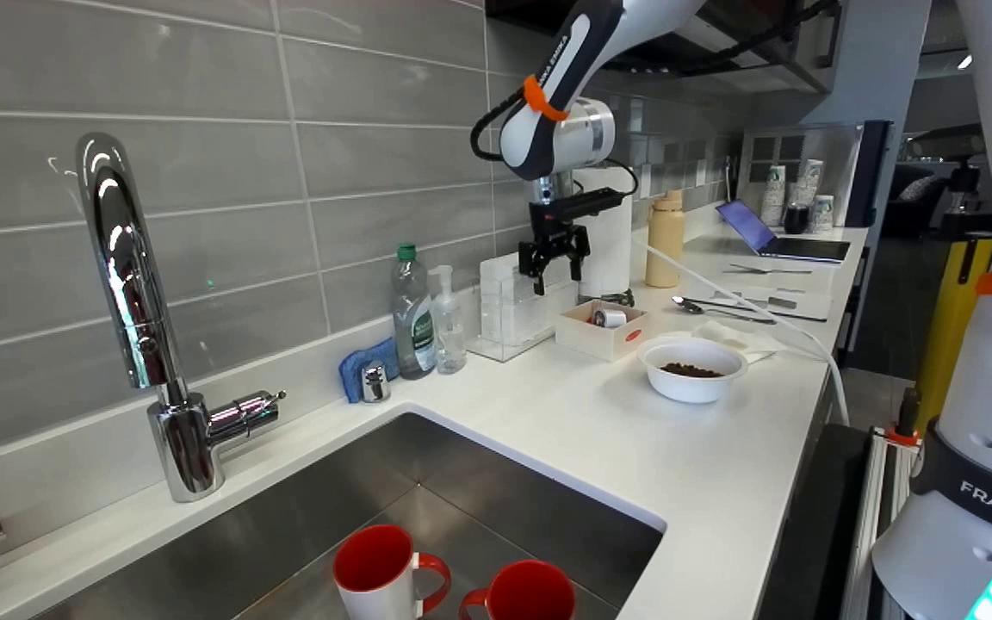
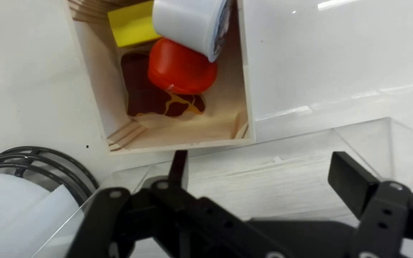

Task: Move the box to the right.

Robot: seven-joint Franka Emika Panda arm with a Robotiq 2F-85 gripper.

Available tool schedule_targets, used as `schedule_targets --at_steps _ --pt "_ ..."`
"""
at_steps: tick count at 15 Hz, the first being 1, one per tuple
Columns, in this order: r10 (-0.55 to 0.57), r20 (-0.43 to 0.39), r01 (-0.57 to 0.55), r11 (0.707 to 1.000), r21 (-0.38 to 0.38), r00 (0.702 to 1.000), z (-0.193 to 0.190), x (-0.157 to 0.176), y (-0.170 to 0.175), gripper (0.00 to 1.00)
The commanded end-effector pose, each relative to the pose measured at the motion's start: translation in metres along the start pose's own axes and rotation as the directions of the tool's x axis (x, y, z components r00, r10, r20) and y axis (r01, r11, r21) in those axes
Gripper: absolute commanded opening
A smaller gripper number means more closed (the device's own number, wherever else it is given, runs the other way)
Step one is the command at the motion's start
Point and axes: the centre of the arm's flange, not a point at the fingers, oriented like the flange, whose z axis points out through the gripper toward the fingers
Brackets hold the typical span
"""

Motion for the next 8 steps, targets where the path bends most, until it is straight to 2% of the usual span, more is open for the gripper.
schedule_targets --at_steps 1,8 --pt "-0.047 0.021 0.048 0.998 -0.032 0.999 -0.049 -0.033 -0.016 1.0" --pt "-0.111 0.063 0.114 0.992 -0.054 0.992 -0.092 -0.066 -0.046 1.0"
